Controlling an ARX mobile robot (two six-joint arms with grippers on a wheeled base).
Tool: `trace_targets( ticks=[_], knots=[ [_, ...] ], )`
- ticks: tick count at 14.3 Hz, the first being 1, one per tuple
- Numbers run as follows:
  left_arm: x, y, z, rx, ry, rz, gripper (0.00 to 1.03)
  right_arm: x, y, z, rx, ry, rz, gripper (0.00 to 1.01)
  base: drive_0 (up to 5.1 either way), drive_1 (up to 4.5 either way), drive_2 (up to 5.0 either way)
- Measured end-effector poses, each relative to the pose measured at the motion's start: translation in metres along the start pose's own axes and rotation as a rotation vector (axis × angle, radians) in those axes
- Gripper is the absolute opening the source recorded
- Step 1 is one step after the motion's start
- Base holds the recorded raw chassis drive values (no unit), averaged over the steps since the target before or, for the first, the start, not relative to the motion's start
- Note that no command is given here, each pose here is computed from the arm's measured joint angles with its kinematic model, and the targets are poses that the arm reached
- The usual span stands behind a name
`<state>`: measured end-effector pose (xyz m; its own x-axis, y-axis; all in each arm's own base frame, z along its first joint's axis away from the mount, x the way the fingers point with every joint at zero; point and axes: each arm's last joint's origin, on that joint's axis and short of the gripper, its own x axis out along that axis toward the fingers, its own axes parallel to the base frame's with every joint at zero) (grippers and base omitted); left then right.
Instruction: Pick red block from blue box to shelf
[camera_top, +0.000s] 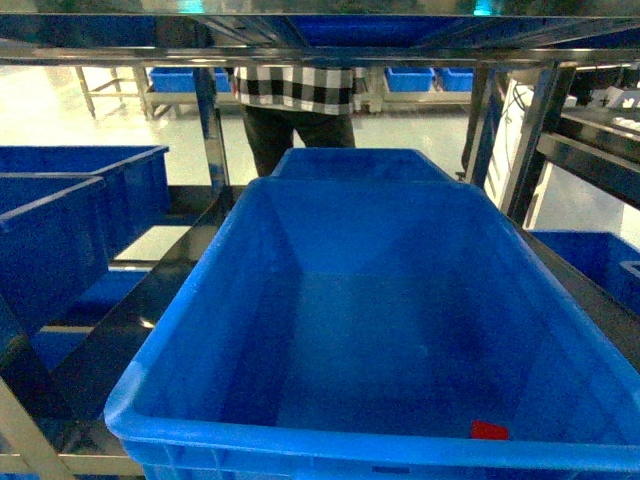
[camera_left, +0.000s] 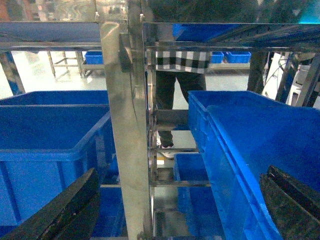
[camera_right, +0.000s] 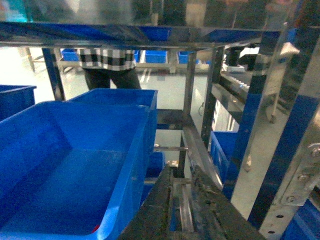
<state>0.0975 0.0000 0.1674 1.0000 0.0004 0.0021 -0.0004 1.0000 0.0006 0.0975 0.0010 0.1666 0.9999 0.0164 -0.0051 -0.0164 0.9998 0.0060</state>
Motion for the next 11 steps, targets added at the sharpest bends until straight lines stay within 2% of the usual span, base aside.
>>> trace_targets(
  ticks=[1,2,7,11],
  knots=[
    [0.0000,0.0000,-0.0002,0.000,0.002,0.000,0.98,-0.0005,-0.0011,0.0013,0.000,-0.015,-0.016,0.07,0.0,0.00,0.0],
    [0.0000,0.0000,-0.0001,0.000,0.002,0.000,0.98,-0.0004,-0.0010,0.0007,-0.002,-0.009,-0.016,0.02,0.0,0.00,0.0],
    [0.0000,0.0000,-0.0001,0.000,0.002,0.000,0.98,-0.0004,-0.0010,0.0009,-0.004,-0.010,-0.016,0.03,0.0,0.00,0.0],
    [0.0000,0.0000,-0.0001,0.000,0.002,0.000,0.98,-0.0004,-0.0010,0.0009,-0.003,-0.010,-0.016,0.60,0.0,0.00,0.0]
  ],
)
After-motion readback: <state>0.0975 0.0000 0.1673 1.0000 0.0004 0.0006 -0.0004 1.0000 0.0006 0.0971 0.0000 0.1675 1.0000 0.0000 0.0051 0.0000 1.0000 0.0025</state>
